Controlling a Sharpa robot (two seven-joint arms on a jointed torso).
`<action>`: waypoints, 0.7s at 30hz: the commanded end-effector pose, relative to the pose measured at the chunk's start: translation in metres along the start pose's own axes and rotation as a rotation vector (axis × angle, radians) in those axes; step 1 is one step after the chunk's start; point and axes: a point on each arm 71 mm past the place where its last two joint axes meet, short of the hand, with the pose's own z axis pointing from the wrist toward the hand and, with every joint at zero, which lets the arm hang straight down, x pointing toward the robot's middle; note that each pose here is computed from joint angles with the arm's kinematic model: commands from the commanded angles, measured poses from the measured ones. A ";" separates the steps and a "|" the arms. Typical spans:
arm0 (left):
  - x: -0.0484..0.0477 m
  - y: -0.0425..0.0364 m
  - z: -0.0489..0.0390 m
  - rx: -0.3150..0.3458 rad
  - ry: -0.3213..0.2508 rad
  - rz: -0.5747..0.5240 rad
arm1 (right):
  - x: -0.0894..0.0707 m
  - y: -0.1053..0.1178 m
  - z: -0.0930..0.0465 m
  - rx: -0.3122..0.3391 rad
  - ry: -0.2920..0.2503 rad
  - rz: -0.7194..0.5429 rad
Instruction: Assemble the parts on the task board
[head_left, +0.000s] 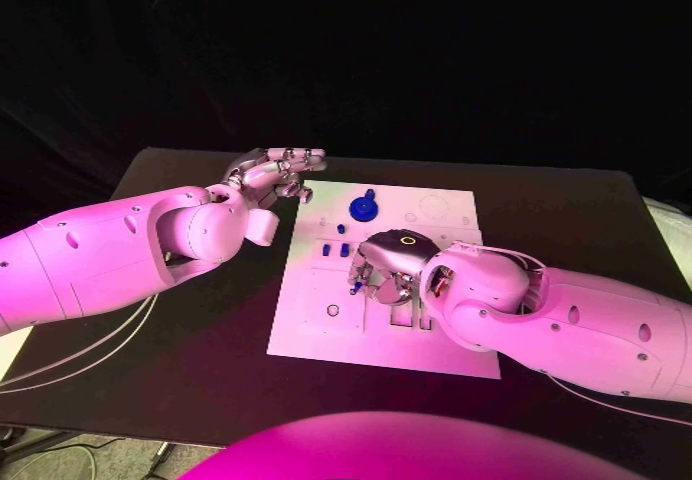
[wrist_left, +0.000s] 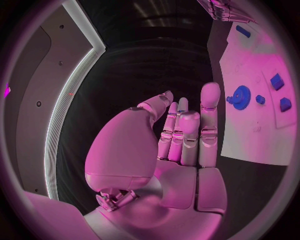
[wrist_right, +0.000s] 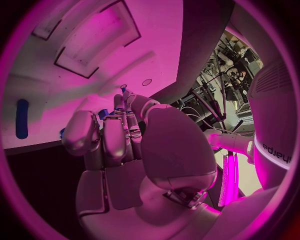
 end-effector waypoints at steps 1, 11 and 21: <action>0.0030 0.0000 -0.0002 0.003 0.026 -0.002 | 0.002 0.002 0.001 -0.012 0.015 -0.017; 0.0037 0.0000 -0.0006 0.001 0.029 -0.002 | 0.006 0.003 0.006 -0.009 0.028 -0.027; 0.0041 0.0001 -0.0007 -0.002 0.033 -0.002 | 0.011 0.003 0.009 0.005 0.076 -0.052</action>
